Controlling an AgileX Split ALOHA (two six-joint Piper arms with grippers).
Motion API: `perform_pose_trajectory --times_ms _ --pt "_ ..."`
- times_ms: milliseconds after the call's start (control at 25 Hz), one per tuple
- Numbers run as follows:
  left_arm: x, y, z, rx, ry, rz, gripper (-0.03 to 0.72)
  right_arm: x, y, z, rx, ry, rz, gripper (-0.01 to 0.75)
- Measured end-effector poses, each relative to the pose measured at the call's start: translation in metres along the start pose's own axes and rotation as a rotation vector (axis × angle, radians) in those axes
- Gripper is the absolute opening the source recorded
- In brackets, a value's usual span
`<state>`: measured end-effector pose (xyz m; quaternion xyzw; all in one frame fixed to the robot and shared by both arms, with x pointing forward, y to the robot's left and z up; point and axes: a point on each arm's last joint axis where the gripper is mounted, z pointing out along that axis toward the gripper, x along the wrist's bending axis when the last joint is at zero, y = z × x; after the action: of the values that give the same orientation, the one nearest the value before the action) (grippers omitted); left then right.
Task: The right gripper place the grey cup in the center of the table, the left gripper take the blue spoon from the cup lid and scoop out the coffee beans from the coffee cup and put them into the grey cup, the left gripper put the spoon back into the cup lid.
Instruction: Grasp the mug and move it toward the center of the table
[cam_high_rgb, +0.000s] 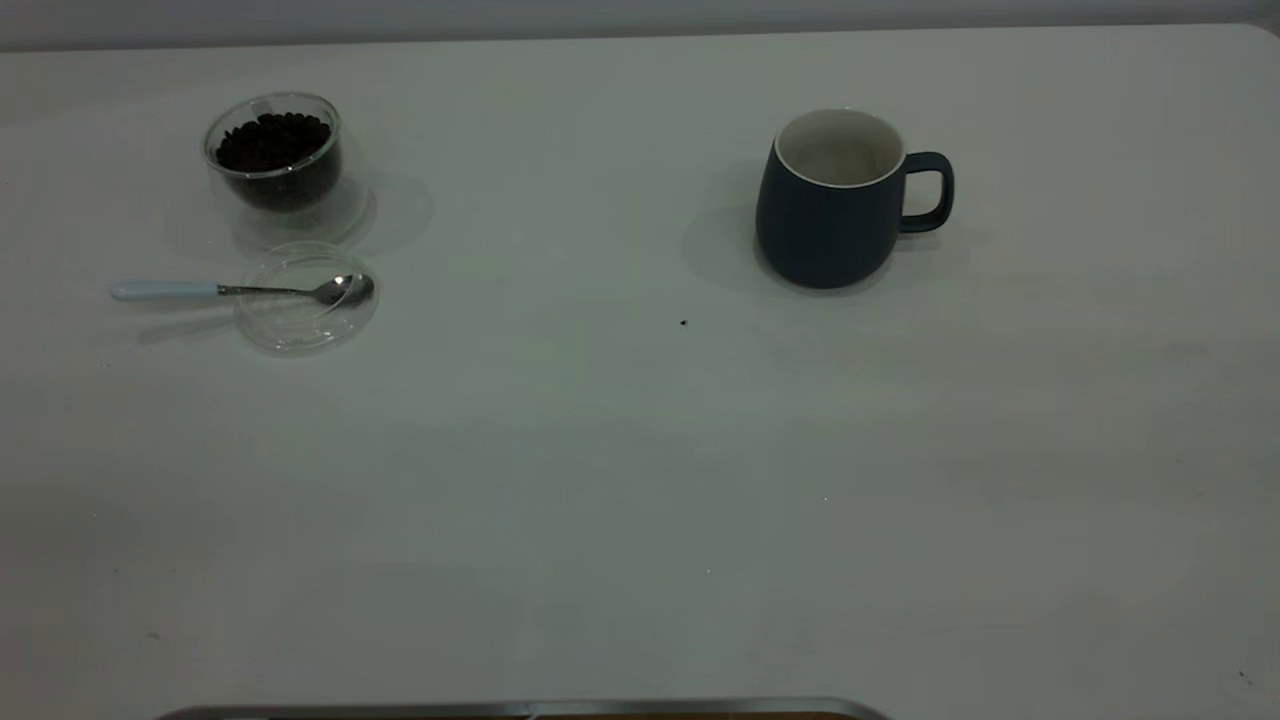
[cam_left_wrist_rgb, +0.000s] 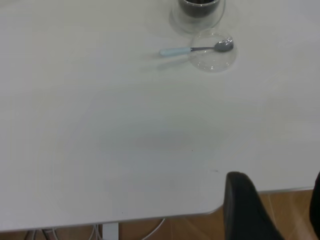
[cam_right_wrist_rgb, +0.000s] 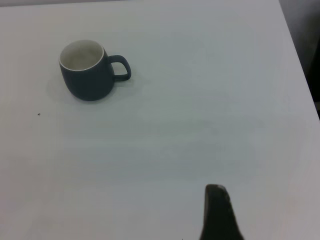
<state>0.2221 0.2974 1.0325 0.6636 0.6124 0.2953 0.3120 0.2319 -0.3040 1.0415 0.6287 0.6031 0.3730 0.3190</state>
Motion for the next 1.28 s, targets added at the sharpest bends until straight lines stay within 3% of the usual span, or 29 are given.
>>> perform_pose_trajectory --times_ms 720,920,1080,1280 --pt "0.0 0.0 0.0 0.0 0.0 0.0 0.387 0.0 0.0 0.0 0.0 0.002 0.001 0.531" --pt "0.0 0.0 0.0 0.0 0.0 -0.001 0.387 0.007 0.0 0.001 0.017 0.076 0.017 0.531" --pt "0.0 0.0 0.0 0.0 0.0 -0.001 0.387 0.015 0.008 0.013 0.116 0.137 -0.021 0.531" --pt "0.0 0.0 0.0 0.0 0.0 -0.001 0.387 0.026 0.025 0.047 0.316 0.202 -0.085 0.531"
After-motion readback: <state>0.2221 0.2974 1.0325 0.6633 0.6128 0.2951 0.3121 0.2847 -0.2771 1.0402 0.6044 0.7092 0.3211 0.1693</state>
